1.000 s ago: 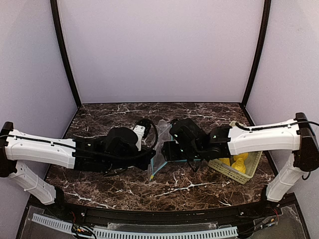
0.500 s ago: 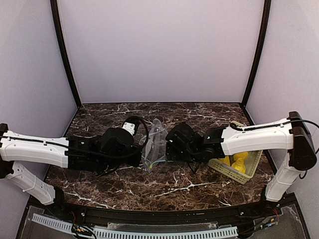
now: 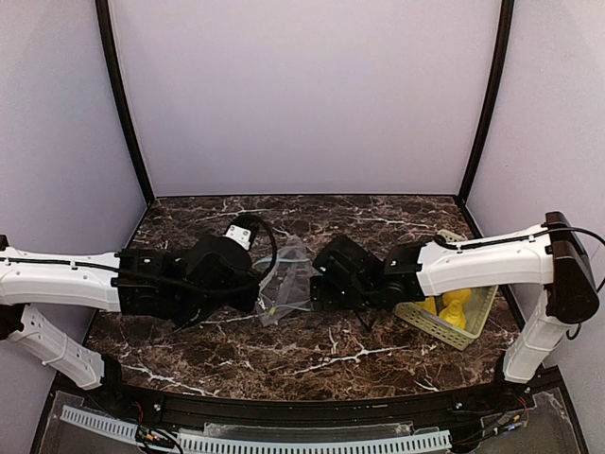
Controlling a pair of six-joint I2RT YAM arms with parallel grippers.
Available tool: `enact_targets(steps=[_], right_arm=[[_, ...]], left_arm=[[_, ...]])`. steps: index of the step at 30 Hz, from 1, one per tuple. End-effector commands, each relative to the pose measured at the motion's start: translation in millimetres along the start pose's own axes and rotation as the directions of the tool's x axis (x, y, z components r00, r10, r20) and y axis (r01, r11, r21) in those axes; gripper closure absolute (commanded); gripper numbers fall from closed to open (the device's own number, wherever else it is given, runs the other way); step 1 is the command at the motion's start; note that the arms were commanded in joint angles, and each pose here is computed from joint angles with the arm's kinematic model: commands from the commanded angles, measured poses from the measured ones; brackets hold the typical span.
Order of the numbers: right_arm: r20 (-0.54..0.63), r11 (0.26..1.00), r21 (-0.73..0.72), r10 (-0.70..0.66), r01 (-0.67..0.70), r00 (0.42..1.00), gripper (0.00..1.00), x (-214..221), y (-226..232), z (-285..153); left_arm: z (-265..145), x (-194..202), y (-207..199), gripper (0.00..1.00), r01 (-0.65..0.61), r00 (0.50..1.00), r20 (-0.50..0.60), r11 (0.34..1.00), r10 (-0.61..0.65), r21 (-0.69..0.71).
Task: Place the food in the zip-top bag and seal the zipper
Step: Open the zipper food storage bag at the center of the board.
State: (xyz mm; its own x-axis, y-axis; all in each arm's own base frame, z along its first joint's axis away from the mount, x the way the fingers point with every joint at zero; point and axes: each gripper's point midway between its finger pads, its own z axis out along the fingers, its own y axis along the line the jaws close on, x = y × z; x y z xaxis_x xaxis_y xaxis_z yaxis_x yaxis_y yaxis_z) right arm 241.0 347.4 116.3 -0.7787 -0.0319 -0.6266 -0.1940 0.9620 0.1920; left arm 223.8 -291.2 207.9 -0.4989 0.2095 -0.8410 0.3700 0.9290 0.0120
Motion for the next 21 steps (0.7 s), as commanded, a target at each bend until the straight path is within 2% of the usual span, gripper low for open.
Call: enact_targets(steps=[1,6,9,18,21], right_arm=[[0.041,0.944,-0.293,-0.149,0.155,0.988,0.1,-17.2,63.8,-25.0],[0.138,0.79,-0.574,-0.167,0.217,0.976,0.05,-28.6,110.1,-75.9],[0.18,0.739,-0.636,-0.139,0.223,0.974,0.03,-33.6,111.2,-100.3],[0.239,0.65,-0.714,-0.126,0.262,0.963,0.01,-35.5,99.0,-148.9],[0.251,0.681,-0.685,-0.112,0.258,0.961,0.01,-37.9,82.7,-155.5]], left_arm=[[-2.4,-10.0,-24.7,0.99,-0.086,0.995,-0.033,0.99,0.09,0.109],[9.9,-9.1,-25.1,0.99,-0.121,0.982,-0.126,0.983,0.139,0.136],[14.7,-4.8,-19.1,0.99,-0.115,0.976,-0.164,0.981,0.141,0.158],[14.5,-11.4,22.5,0.99,-0.131,0.972,-0.184,0.986,0.148,0.104],[5.4,-23.4,41.6,0.99,-0.164,0.97,-0.175,0.985,0.171,0.053]])
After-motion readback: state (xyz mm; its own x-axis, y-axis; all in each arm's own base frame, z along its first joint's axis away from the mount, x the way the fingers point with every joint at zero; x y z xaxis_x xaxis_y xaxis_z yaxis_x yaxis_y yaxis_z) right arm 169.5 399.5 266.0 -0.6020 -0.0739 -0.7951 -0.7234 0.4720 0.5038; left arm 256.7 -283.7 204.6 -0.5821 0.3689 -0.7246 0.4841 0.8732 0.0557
